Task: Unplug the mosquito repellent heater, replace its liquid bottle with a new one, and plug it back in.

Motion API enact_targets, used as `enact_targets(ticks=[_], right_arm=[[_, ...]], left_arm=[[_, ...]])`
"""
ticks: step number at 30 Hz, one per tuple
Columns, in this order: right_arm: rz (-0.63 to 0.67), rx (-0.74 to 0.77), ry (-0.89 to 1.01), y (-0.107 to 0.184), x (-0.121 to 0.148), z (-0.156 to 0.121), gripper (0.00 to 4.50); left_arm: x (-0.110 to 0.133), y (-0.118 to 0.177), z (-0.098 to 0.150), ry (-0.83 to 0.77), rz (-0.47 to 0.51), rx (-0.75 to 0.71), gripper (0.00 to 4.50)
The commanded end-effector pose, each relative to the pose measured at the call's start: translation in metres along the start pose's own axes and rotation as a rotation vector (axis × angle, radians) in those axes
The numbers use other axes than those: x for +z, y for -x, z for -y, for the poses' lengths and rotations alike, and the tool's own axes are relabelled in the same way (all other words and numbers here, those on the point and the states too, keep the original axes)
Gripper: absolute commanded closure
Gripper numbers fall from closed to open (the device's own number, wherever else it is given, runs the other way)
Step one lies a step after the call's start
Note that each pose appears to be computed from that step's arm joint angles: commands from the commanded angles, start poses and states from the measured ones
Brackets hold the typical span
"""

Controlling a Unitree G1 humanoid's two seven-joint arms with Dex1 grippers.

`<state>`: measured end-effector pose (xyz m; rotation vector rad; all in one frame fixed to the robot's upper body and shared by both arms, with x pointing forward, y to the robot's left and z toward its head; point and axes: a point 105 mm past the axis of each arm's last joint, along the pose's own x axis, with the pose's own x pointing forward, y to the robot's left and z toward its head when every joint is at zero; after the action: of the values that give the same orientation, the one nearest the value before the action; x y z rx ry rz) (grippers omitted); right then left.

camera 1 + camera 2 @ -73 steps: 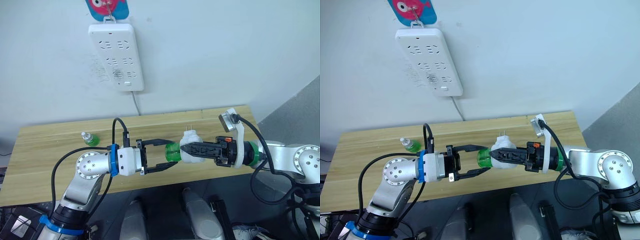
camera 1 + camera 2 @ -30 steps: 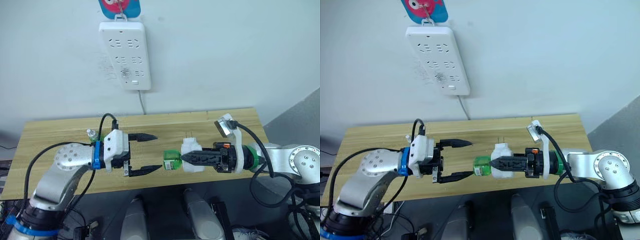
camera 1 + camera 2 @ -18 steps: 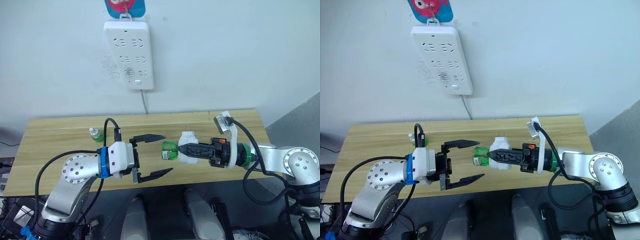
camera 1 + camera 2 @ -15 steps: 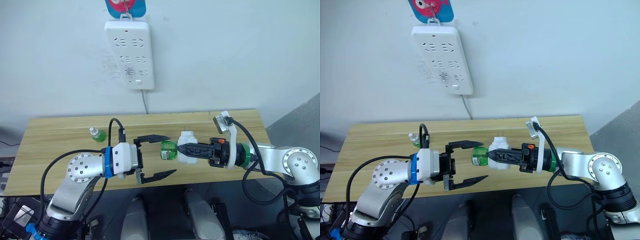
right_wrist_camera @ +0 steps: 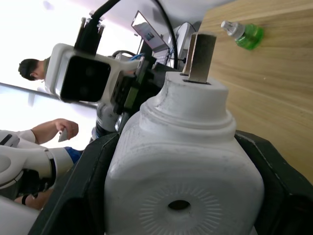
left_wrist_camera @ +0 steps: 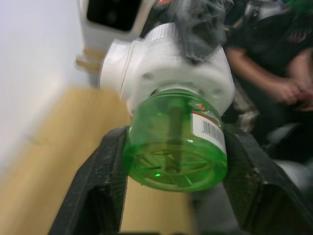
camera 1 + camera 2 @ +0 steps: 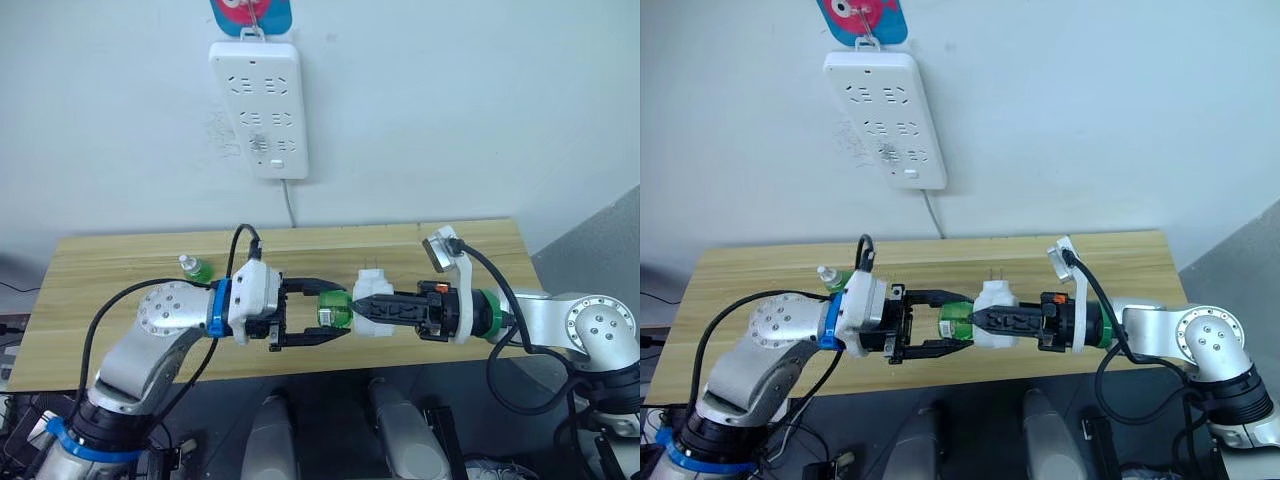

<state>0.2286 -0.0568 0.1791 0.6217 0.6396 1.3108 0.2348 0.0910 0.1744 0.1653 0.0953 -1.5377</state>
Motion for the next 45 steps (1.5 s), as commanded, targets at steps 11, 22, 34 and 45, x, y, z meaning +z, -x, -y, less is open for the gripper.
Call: enact_targets(ticks=[11,22,34,45], right_arm=[[-0.025,0.04,0.044,0.004,-0.001,-0.011,1.38],[-0.007,0.014,0.035,0.006,0.003,-0.004,1.38],[-0.015,0.027,0.044,0.004,0.002,-0.007,1.38],[-0.03,0.031,0.051,0.004,-0.001,-0.008,1.38]], left_arm=[[0.005,0.005,-0.002,0.029,-0.069,0.0,1.26],[-0.007,0.009,0.016,-0.549,0.076,0.14,0.89],[-0.004,-0.003,0.01,-0.586,0.136,0.135,1.49],[-0.004,0.003,-0.005,0.184,0.041,0.064,2.26]])
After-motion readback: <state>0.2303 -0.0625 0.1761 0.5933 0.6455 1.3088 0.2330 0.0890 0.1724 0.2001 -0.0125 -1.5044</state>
